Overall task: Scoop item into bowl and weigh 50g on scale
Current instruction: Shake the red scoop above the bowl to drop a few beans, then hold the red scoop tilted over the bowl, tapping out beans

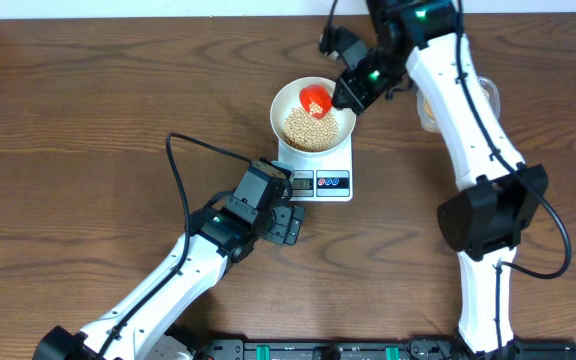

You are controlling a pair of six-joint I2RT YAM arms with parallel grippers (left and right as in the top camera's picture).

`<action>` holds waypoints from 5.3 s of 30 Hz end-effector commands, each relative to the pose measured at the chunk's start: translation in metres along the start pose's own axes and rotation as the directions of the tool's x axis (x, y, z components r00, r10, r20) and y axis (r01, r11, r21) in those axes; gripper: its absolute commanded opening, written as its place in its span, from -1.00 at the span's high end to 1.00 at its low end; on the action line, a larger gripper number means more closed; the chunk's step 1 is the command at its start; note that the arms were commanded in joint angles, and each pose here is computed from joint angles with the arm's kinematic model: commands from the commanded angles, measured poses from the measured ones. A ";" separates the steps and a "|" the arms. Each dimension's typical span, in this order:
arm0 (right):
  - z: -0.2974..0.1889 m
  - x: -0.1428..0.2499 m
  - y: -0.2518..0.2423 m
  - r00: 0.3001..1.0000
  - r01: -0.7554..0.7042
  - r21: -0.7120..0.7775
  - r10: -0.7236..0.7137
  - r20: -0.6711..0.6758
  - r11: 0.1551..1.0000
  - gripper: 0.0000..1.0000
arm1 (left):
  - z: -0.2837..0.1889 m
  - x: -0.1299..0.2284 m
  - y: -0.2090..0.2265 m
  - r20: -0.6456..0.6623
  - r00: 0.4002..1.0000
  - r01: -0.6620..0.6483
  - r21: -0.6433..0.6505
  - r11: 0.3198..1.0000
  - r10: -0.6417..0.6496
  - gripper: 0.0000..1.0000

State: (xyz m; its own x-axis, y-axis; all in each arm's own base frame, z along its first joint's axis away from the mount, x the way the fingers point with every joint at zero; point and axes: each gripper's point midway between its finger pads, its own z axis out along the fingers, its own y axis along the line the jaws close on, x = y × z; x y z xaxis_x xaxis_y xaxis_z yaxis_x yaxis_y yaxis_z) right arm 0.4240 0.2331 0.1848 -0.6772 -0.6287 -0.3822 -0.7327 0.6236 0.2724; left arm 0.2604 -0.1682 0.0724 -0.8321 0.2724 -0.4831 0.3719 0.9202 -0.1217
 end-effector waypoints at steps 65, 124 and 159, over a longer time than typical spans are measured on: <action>-0.015 -0.006 -0.002 0.999 0.039 0.158 -0.037 -0.013 0.987 0.97 | -0.002 -0.001 0.002 0.009 1.000 -0.006 -0.005 1.000 0.006 -0.77; -0.041 -0.013 -0.010 0.983 -0.080 -0.106 0.096 0.155 0.991 0.97 | -0.002 -0.001 0.002 0.009 1.000 -0.007 -0.005 1.000 0.007 -0.77; -0.037 -0.013 -0.004 0.987 -0.061 -0.096 0.074 0.141 0.993 0.98 | -0.002 -0.001 0.002 0.009 1.000 -0.007 -0.005 1.000 0.007 -0.78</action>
State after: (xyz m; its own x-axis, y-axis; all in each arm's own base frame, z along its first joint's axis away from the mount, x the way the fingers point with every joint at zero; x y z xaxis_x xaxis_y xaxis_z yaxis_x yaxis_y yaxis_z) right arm 0.4371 0.2176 0.1966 -0.7467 -0.5120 -0.4247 -0.6614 0.6398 0.3915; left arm 0.2604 -0.1682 0.0724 -0.8321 0.2725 -0.4830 0.3721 0.9201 -0.1220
